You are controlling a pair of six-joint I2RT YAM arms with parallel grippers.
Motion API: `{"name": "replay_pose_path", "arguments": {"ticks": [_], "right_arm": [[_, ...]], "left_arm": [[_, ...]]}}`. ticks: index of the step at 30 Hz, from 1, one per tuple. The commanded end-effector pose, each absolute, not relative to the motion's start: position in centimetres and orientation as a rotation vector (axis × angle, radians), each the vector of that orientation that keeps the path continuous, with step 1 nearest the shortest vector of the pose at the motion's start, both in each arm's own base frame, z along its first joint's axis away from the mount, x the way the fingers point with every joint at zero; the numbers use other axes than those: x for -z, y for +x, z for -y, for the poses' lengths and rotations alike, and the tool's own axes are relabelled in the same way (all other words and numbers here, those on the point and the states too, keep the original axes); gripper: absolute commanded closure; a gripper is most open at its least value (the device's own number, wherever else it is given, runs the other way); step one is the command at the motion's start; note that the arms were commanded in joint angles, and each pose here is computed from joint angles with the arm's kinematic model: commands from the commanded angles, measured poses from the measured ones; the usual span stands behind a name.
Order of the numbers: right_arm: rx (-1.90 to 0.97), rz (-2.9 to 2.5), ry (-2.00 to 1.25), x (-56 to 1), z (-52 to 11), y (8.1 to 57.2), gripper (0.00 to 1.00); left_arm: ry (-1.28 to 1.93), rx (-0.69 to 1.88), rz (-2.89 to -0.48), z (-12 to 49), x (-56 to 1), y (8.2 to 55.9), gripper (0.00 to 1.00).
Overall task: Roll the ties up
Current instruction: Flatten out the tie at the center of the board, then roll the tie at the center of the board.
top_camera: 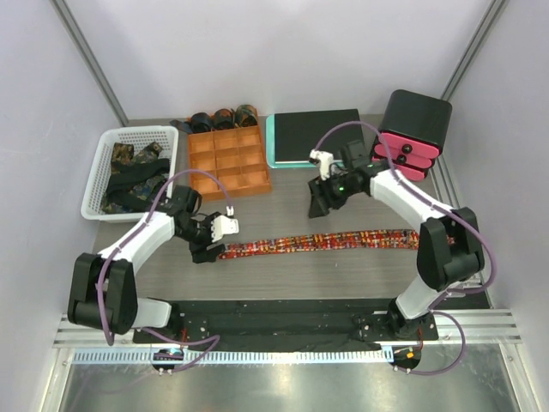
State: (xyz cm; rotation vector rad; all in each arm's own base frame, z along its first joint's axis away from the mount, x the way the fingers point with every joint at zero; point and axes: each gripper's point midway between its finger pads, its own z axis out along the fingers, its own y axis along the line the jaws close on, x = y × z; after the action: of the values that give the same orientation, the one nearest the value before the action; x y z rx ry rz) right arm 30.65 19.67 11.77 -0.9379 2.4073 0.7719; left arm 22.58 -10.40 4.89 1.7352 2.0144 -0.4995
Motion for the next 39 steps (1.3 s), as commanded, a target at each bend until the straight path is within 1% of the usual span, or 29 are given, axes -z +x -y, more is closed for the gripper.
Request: {"name": "replay_pose_path", "arguments": {"ticks": [1,2,3,4,5,6,8,9,11,12,16,18,22,29,32,36,39], "right_arm": [[-1.229,-2.430,-0.466,-14.4,-29.6,30.1,0.53],[-1.259,-2.452,-0.487,-13.8,-31.2,29.0,0.56],[-1.296,-2.433,-0.470,-14.0,-32.4,29.2,0.56],[-1.337,-2.490,-0.380,-12.8,-33.3,29.1,0.58],[-1.372,-2.495,-0.361,-12.5,-34.7,28.6,0.59],[-1.407,-2.430,-0.349,-12.9,-36.0,29.4,0.59],[-1.470,-2.457,-0.255,-11.7,-38.1,29.5,0.64],[-1.491,-2.446,-0.280,-11.7,-39.5,28.8,0.66],[-1.470,-2.439,-0.322,-11.2,-40.7,28.5,0.67],[-1.457,-2.468,-0.344,-10.7,-41.2,27.6,0.68],[-1.425,-2.547,-0.314,-7.7,-41.3,27.3,0.73],[-1.415,-2.588,-0.310,-6.4,-41.2,27.0,0.74],[-1.380,-2.639,-0.339,-4.9,-41.2,25.8,0.77],[-1.310,-2.701,-0.359,-2.5,-40.6,24.9,0.78],[-1.262,-2.744,-0.389,-1.0,-39.9,24.6,0.80],[-1.232,-2.764,-0.371,-0.4,-38.0,25.2,0.82],[-1.226,-2.760,-0.376,-0.8,-36.9,24.9,0.82]], "left_arm": [[1.735,0.543,-1.898,11.3,-4.8,22.2,0.27],[1.735,0.542,-1.895,11.2,-4.7,22.2,0.27],[1.746,0.542,-1.895,11.2,-4.4,22.0,0.27],[1.740,0.537,-1.896,11.2,-4.5,22.1,0.26],[1.729,0.522,-1.894,11.2,-4.5,22.5,0.26],[1.727,0.521,-1.895,11.2,-4.4,22.5,0.26],[1.743,0.529,-1.887,11.2,-4.3,22.3,0.27],[1.747,0.531,-1.884,11.2,-4.3,22.3,0.27],[1.761,0.522,-1.871,11.2,-4.3,22.5,0.27],[1.765,0.523,-1.868,11.2,-4.2,22.5,0.27],[1.800,0.512,-1.857,11.2,-3.9,22.7,0.27],[1.824,0.507,-1.859,11.2,-3.5,22.7,0.27],[1.860,0.495,-1.862,11.3,-3.1,23.0,0.27],[1.882,0.480,-1.861,11.7,-2.8,23.6,0.29],[1.887,0.455,-1.880,11.8,-2.4,23.9,0.33],[1.883,0.455,-1.873,12.5,-2.5,24.5,0.47],[1.891,0.466,-1.863,13.1,-2.6,24.4,0.53]]}}
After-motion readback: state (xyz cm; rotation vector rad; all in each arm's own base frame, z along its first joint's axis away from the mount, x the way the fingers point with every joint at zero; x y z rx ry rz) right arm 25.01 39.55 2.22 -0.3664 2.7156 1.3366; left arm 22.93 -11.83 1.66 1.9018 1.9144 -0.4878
